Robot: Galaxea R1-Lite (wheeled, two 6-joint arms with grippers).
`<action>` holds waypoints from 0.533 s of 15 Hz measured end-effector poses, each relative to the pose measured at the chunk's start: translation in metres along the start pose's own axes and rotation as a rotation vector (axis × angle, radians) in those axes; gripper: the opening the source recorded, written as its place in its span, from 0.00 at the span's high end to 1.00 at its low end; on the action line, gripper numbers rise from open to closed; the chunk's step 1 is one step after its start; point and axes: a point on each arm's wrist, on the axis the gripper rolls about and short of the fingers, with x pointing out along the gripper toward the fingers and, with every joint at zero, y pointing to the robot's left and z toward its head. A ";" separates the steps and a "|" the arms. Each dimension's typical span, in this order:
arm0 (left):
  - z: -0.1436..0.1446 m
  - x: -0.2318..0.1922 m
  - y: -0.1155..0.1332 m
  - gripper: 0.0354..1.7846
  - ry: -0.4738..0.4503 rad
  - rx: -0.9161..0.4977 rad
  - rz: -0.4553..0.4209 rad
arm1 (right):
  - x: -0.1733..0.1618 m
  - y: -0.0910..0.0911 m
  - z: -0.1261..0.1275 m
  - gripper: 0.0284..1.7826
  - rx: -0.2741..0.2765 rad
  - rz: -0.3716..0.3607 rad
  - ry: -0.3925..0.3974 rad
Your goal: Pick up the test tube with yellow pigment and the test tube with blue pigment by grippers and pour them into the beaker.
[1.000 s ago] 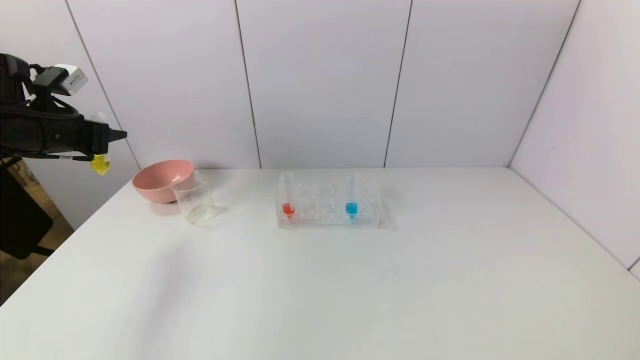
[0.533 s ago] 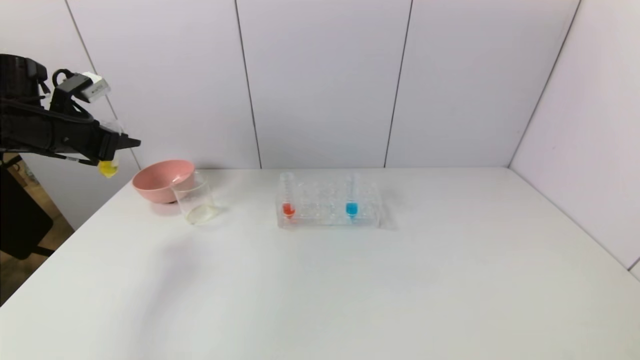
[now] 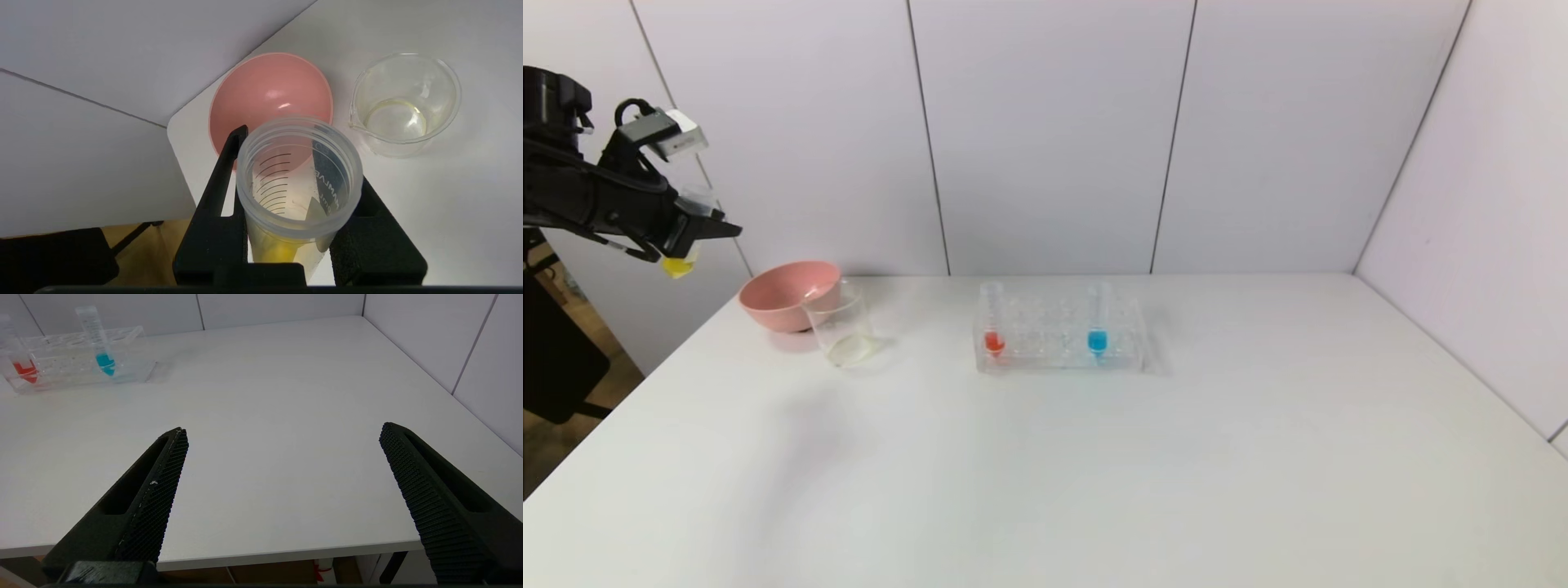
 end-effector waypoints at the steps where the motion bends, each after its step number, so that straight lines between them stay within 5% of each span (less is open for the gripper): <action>1: 0.001 0.001 0.002 0.71 0.010 0.030 -0.010 | 0.000 0.000 0.000 0.04 0.000 0.001 0.000; 8: -0.002 0.014 0.007 0.71 0.034 0.220 -0.044 | 0.000 0.000 0.000 0.04 0.000 0.000 0.000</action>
